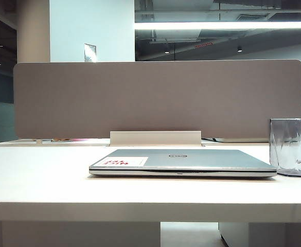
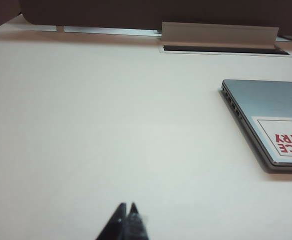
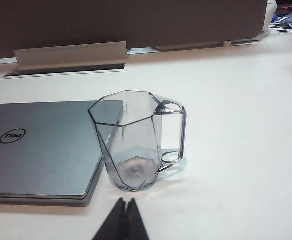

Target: Pick up the water cup and place it on the right side of the laptop.

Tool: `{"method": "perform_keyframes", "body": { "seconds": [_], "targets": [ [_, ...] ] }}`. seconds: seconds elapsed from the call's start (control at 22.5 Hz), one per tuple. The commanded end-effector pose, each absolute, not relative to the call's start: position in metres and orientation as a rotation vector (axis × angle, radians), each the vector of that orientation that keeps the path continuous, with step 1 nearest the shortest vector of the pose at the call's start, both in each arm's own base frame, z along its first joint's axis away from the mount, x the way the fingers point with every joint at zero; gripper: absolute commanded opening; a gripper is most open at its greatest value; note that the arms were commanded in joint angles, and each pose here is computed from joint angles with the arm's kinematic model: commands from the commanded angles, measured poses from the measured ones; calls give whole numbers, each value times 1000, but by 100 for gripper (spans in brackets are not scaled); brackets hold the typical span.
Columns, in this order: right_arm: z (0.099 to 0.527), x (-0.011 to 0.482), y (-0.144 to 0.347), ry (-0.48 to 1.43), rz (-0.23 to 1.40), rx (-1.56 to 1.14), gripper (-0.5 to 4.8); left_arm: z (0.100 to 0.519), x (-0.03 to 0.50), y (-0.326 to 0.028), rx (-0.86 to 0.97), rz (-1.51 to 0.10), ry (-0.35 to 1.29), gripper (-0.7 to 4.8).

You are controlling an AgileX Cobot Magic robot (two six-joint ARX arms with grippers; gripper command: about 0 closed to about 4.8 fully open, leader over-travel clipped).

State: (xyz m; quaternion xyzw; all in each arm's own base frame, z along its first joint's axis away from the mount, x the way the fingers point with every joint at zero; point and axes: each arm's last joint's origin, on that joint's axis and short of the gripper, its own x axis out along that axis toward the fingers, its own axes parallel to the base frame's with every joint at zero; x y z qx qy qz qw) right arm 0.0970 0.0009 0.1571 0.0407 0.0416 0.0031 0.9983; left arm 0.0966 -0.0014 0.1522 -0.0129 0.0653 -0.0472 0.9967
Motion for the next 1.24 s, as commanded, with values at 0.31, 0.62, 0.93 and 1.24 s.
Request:
{"method": "perform_keyframes", "body": {
  "seconds": [0.31,0.62,0.93,1.24],
  "targets": [
    [156,97,1,77,2,77,-8,165,97,-1,-30,-84,7,-3],
    [156,97,1,77,2,77,-8,163,97,-1,-36,-93,27,-3],
    [156,97,1,77,2,77,-8,163,97,-1,-36,-92,26,-3],
    [156,97,1,77,2,77,-8,163,97,-1,-36,-92,26,-3]
  ]
}}
